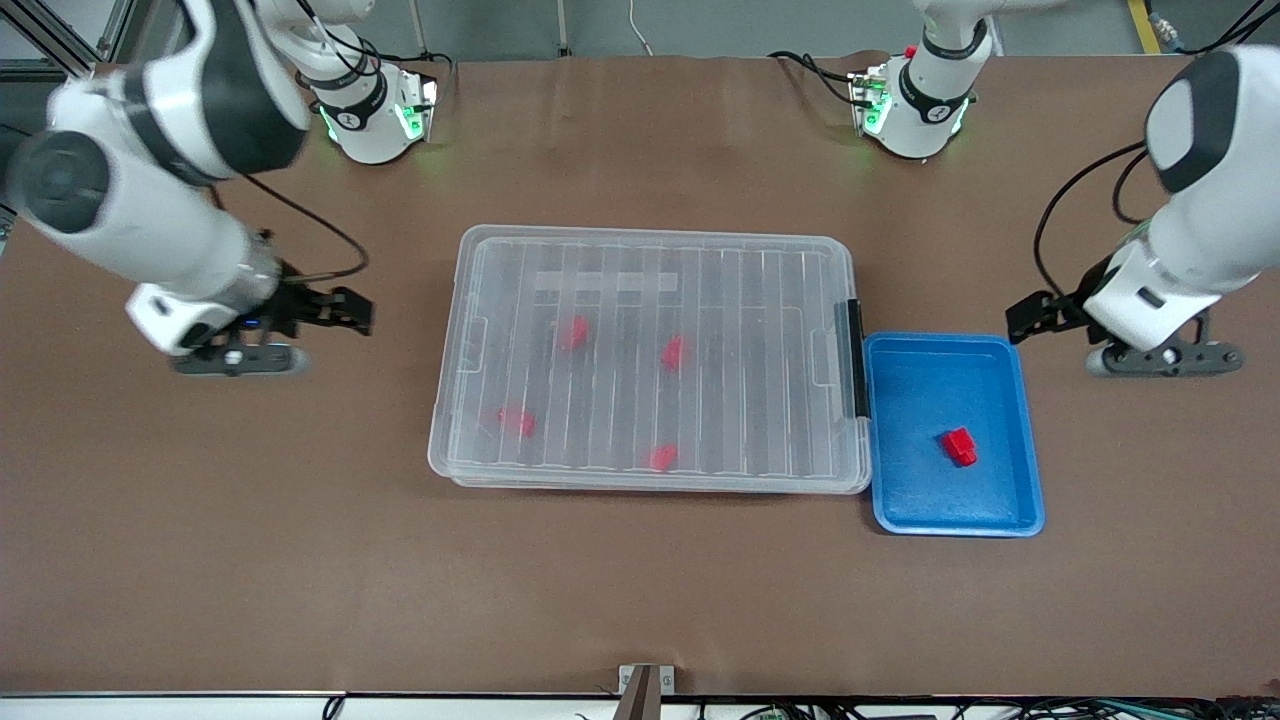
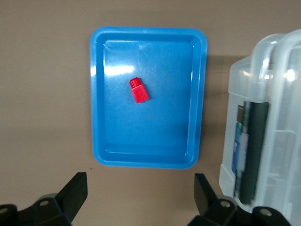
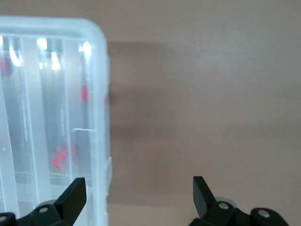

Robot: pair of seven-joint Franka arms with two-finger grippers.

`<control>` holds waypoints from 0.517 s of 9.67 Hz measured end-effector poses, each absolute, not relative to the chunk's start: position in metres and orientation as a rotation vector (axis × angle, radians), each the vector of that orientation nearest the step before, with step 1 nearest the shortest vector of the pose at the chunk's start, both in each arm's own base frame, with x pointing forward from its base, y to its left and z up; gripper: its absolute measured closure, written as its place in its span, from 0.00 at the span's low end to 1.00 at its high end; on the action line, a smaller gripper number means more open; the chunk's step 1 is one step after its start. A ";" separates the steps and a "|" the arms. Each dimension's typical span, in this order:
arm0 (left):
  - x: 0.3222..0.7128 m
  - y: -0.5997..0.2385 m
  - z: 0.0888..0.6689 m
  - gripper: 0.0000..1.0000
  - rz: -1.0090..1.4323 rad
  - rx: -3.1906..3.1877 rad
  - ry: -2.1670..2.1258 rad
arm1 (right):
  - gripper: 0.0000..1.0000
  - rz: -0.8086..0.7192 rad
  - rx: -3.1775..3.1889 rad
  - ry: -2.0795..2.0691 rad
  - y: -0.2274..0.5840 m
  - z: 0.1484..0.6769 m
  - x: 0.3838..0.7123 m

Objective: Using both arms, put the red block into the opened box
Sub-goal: 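Grasp the red block in the blue tray with the left gripper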

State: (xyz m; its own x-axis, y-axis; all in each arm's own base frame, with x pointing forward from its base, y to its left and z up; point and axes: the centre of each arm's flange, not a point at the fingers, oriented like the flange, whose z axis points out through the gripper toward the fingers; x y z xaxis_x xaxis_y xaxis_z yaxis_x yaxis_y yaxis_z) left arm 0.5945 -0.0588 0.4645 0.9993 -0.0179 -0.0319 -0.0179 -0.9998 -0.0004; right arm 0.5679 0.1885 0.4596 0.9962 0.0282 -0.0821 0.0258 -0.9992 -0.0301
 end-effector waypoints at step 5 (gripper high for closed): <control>0.634 -0.057 0.313 0.00 0.126 -3.169 -0.148 | 0.00 0.083 -3.177 -0.103 0.221 0.360 0.580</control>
